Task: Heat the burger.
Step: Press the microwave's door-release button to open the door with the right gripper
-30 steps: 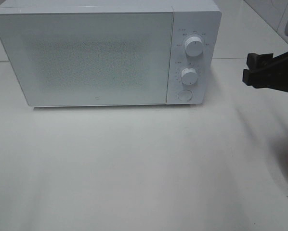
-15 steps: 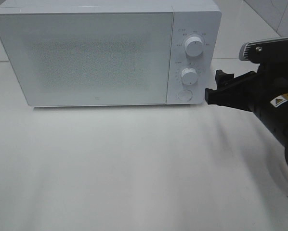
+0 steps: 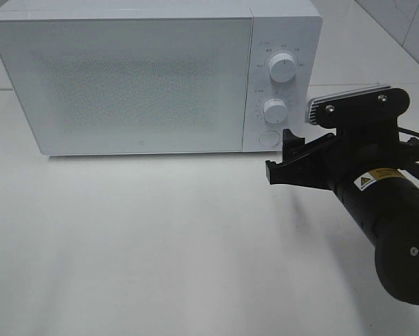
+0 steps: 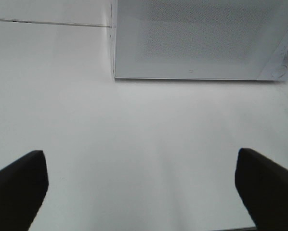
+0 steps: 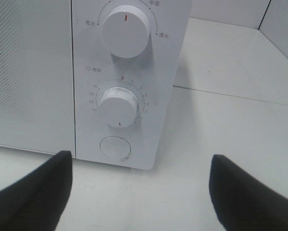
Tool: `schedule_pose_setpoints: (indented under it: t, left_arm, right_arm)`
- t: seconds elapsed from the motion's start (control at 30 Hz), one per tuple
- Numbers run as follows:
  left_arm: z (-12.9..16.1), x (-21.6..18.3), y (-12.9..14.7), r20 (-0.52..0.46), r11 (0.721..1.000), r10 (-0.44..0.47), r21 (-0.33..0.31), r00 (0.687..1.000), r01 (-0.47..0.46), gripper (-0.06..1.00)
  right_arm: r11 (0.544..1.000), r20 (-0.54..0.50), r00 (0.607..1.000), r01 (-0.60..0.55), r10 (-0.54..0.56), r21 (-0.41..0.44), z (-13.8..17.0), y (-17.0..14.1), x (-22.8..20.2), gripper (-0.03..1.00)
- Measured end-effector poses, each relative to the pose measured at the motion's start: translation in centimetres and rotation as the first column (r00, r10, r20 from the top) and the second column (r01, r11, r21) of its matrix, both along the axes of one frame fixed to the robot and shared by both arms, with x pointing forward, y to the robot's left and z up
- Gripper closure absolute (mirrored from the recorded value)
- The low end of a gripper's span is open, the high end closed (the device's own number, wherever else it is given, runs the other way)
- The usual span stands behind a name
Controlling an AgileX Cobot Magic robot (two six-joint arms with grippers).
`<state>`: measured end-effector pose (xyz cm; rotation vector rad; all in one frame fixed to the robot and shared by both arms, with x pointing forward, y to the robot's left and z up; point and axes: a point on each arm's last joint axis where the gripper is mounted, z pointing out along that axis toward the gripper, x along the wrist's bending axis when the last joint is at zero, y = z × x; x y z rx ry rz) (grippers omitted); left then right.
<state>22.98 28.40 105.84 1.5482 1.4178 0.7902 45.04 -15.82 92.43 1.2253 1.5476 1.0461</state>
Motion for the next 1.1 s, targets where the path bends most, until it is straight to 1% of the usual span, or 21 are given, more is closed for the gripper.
schedule_pose_setpoints:
  t: [0.13,0.3,0.37,0.4,0.43,0.47,0.5,0.57,0.6,0.67,0.73,0.77,0.83,0.87,0.9,0.93,0.97,1.0,1.03,1.07,1.1]
  left_arm:
    - [0.00,0.00,0.00,0.000,1.000,0.000,0.000,1.000,0.000,-0.03]
    - [0.00,0.00,0.00,0.000,1.000,0.000,0.000,1.000,0.000,-0.03]
    - [0.00,0.00,0.00,0.000,1.000,0.000,0.000,1.000,0.000,-0.03]
    - [0.00,0.00,0.00,0.000,1.000,0.000,0.000,1.000,0.000,-0.03]
    - [0.00,0.00,0.00,0.000,1.000,0.000,0.000,1.000,0.000,-0.03]
    - [0.00,0.00,0.00,0.000,1.000,0.000,0.000,1.000,0.000,-0.03]
    - [0.00,0.00,0.00,0.000,1.000,0.000,0.000,1.000,0.000,-0.03]
    - [0.00,0.00,0.00,0.000,1.000,0.000,0.000,1.000,0.000,-0.03]
    - [0.00,0.00,0.00,0.000,1.000,0.000,0.000,1.000,0.000,-0.03]
    - [0.00,0.00,0.00,0.000,1.000,0.000,0.000,1.000,0.000,-0.03]
    - [0.00,0.00,0.00,0.000,1.000,0.000,0.000,1.000,0.000,-0.03]
    - [0.00,0.00,0.00,0.000,1.000,0.000,0.000,1.000,0.000,-0.03]
    - [0.00,0.00,0.00,0.000,1.000,0.000,0.000,1.000,0.000,-0.03]
    - [0.00,0.00,0.00,0.000,1.000,0.000,0.000,1.000,0.000,-0.03]
    - [0.00,0.00,0.00,0.000,1.000,0.000,0.000,1.000,0.000,-0.03]
    - [0.00,0.00,0.00,0.000,1.000,0.000,0.000,1.000,0.000,-0.03]
    - [0.00,0.00,0.00,0.000,1.000,0.000,0.000,1.000,0.000,-0.03]
    - [0.00,0.00,0.00,0.000,1.000,0.000,0.000,1.000,0.000,-0.03]
    - [0.00,0.00,0.00,0.000,1.000,0.000,0.000,1.000,0.000,-0.03]
    - [0.00,0.00,0.00,0.000,1.000,0.000,0.000,1.000,0.000,-0.03]
    - [0.00,0.00,0.00,0.000,1.000,0.000,0.000,1.000,0.000,-0.03]
  right_arm:
    - [1.000,-0.003,1.000,0.006,-0.006,0.021,-0.01,0.03,-0.04,0.23]
    - [0.997,-0.008,1.000,0.021,-0.020,0.077,0.00,0.05,-0.05,0.26]
    - [0.988,-0.017,0.999,0.041,-0.039,0.148,0.00,0.05,-0.05,0.29]
    - [0.988,-0.017,0.999,0.041,-0.039,0.148,0.00,0.05,-0.05,0.29]
    - [0.978,-0.025,0.998,0.057,-0.053,0.202,0.00,0.05,-0.05,0.32]
    - [0.972,-0.030,0.998,0.064,-0.059,0.228,-0.01,0.05,-0.06,0.34]
    - [0.972,-0.030,0.998,0.064,-0.059,0.228,-0.01,0.05,-0.06,0.34]
    - [0.932,-0.060,0.994,0.102,-0.086,0.348,-0.08,0.07,-0.08,0.44]
    - [0.932,-0.060,0.994,0.102,-0.086,0.348,-0.08,0.07,-0.08,0.44]
    - [0.917,-0.072,0.993,0.114,-0.094,0.383,-0.12,0.08,-0.09,0.47]
    - [0.874,-0.105,0.988,0.146,-0.109,0.464,-0.24,0.12,-0.13,0.56]
    - [0.874,-0.105,0.988,0.146,-0.109,0.464,-0.24,0.12,-0.13,0.56]
    - [0.802,-0.136,0.982,0.186,-0.131,0.568,-0.27,0.12,-0.14,0.69]
    - [0.802,-0.136,0.982,0.186,-0.131,0.568,-0.27,0.12,-0.14,0.69]
    - [0.776,-0.147,0.980,0.198,-0.137,0.599,-0.28,0.13,-0.14,0.71]
    - [0.776,-0.147,0.980,0.198,-0.137,0.599,-0.28,0.13,-0.14,0.71]
    - [0.714,-0.178,0.973,0.229,-0.147,0.661,-0.36,0.15,-0.17,0.75]
    - [0.628,-0.224,0.962,0.272,-0.156,0.730,-0.51,0.19,-0.22,0.77]
    - [0.628,-0.224,0.962,0.272,-0.156,0.730,-0.51,0.19,-0.22,0.77]
    - [0.589,-0.246,0.956,0.291,-0.158,0.754,-0.59,0.21,-0.25,0.80]
    - [0.491,-0.301,0.940,0.339,-0.158,0.802,-0.81,0.28,-0.34,0.84]
